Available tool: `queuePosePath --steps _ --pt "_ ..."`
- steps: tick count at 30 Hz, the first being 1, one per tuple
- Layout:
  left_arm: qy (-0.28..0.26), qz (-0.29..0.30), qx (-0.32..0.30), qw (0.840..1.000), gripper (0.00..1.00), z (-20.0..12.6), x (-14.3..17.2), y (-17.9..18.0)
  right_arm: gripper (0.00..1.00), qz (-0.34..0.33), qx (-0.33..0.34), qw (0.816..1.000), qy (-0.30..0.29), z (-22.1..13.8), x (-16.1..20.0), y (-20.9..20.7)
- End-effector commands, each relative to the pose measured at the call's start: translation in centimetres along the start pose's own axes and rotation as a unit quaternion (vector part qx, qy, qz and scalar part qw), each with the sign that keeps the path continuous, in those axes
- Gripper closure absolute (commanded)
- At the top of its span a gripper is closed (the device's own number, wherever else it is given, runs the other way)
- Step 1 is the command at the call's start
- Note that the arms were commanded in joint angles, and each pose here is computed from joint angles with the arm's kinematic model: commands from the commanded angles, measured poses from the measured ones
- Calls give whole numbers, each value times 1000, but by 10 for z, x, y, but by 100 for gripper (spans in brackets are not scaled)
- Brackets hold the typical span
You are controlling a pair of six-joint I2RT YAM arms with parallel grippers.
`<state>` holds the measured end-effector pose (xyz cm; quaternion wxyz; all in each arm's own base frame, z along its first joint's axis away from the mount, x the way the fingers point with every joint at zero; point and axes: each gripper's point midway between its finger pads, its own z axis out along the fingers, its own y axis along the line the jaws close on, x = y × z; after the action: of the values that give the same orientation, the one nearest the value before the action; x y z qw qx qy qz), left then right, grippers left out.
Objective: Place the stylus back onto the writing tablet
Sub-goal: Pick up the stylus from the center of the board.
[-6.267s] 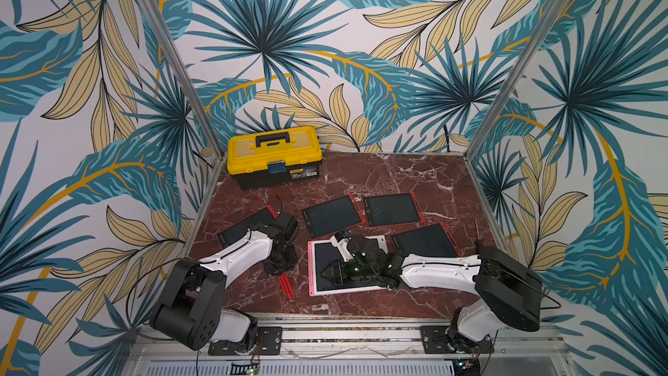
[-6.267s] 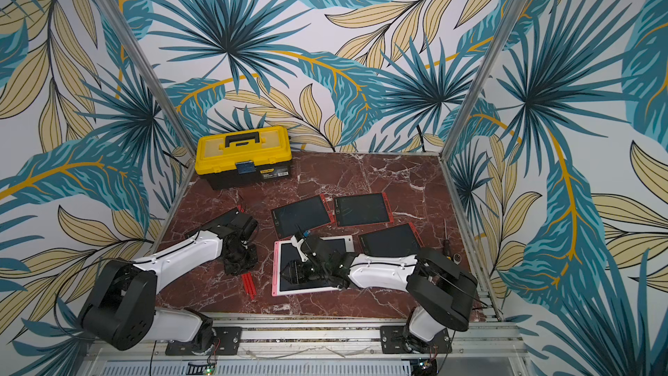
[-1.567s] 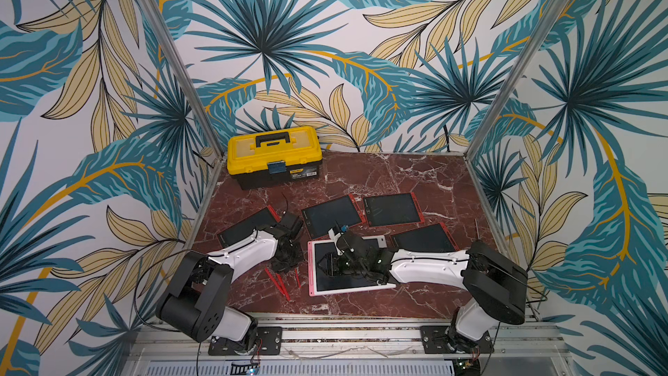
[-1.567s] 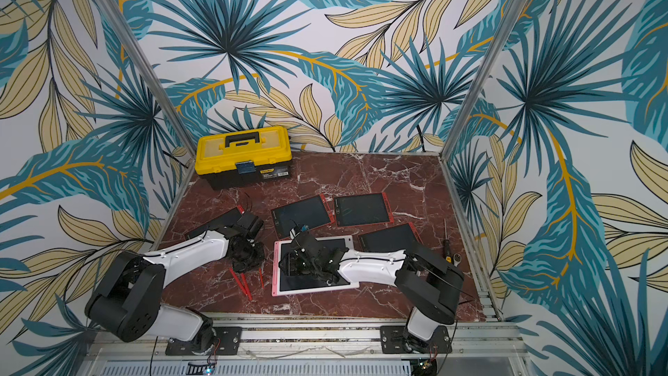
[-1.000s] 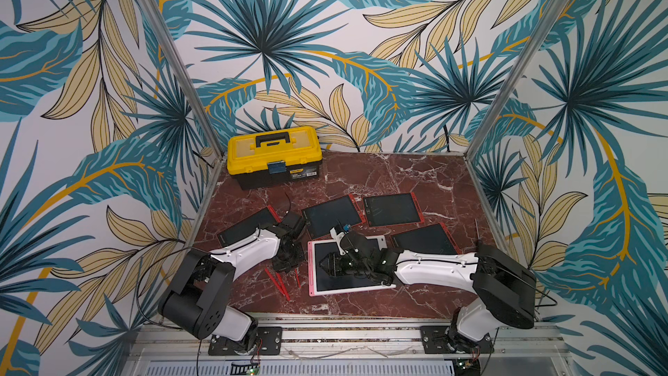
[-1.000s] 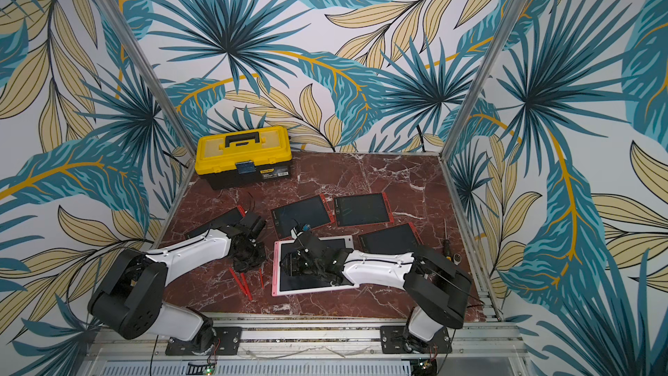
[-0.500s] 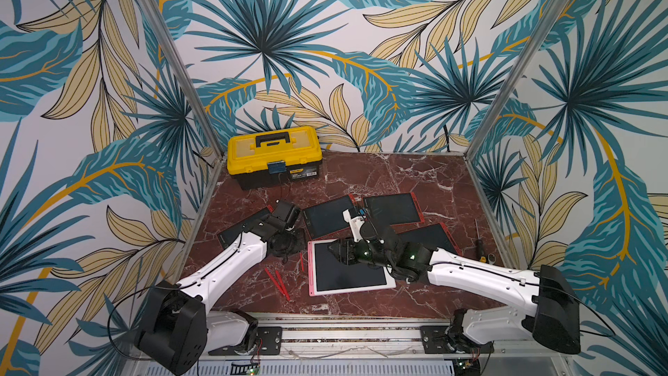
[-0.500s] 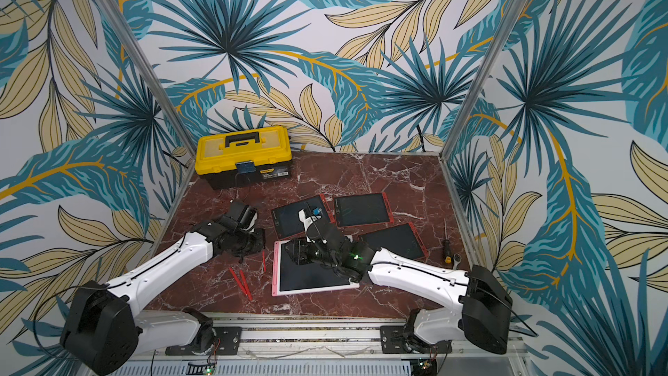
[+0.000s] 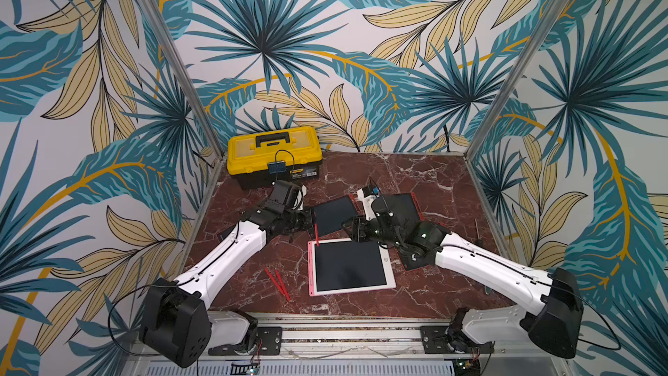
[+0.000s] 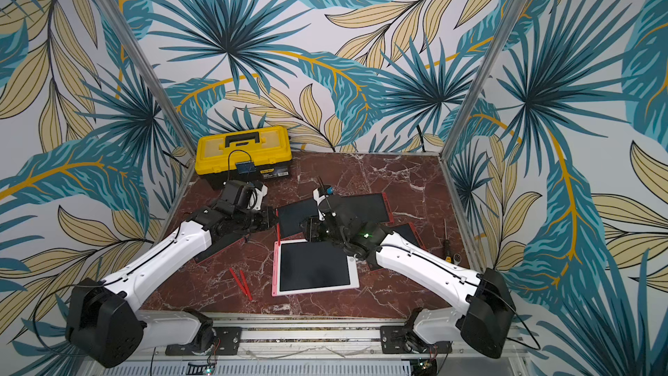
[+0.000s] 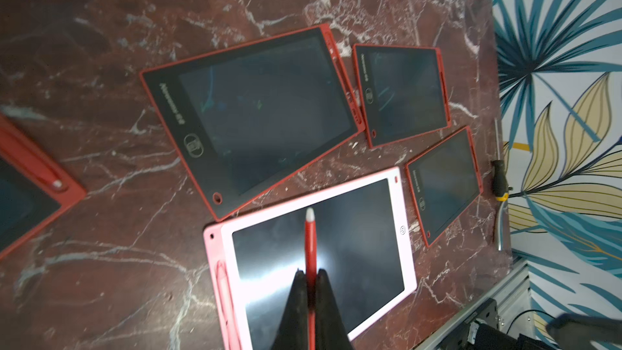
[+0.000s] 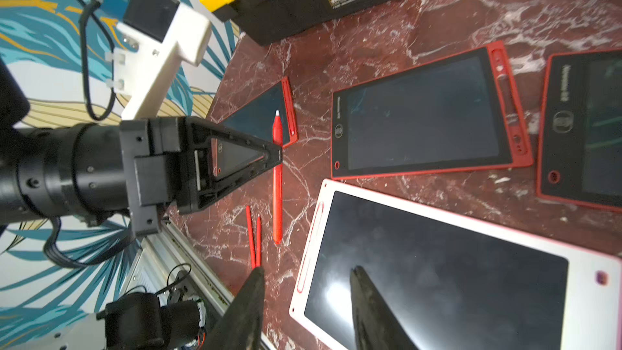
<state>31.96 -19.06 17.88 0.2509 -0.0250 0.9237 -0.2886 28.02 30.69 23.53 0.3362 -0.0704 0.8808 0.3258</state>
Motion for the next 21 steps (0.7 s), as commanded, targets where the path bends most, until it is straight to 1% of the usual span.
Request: queuePosePath --steps 1,6,11,16,18,21 --pt "-38 21 51 998 100 -2 -28 -25 57 -26 -4 1000 16 -1 -2 3" --pt "-42 15 64 997 100 10 -34 -27 57 -28 -9 999 23 10 4 1" --pt "-57 14 72 996 100 10 -45 -34 57 -18 -9 999 26 4 12 -3" --pt "-61 9 87 994 100 8 -41 -35 57 -21 -11 999 33 4 21 -8" --pt "-72 8 95 993 100 8 -41 -36 57 -17 -5 999 28 3 14 -16" --pt "-74 5 105 992 100 6 -37 -38 57 -14 -15 999 28 2 15 -14"
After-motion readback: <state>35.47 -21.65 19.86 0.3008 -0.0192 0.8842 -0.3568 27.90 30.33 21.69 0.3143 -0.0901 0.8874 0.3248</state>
